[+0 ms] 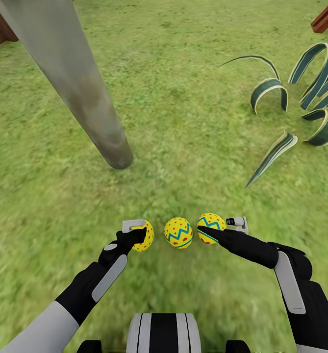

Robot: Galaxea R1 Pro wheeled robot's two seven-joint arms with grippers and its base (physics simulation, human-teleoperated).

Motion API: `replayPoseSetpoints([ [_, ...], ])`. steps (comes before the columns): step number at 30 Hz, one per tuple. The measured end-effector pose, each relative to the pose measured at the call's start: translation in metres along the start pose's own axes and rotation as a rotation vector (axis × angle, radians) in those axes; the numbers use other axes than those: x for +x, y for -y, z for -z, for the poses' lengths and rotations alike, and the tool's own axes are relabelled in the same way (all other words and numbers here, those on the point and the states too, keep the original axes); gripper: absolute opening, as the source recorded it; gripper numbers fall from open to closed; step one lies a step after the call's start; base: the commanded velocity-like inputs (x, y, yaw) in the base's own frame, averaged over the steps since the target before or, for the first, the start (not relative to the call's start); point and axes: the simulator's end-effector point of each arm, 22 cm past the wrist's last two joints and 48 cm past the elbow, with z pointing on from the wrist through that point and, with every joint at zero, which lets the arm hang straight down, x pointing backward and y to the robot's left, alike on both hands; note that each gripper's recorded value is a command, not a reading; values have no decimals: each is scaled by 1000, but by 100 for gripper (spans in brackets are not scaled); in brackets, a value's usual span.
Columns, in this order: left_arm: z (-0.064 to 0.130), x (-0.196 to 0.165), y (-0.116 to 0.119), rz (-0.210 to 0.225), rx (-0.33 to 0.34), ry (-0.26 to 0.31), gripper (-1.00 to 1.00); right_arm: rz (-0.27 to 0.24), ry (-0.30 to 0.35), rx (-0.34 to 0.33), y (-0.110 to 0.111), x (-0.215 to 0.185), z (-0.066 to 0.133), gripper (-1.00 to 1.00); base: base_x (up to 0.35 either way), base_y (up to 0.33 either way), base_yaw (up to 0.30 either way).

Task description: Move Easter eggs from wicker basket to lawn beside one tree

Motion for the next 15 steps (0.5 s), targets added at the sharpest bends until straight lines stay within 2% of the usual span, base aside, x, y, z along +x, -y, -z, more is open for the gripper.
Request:
replayPoseSetpoints([
  [4, 0, 0, 0, 0, 0, 0, -100, 0, 0, 0, 0, 0, 0, 100, 0, 0, 0],
  [15, -11, 20, -4, 5, -5, -35, -100, -34, -4, 13, 19, 7, 0, 100, 0, 0, 0],
])
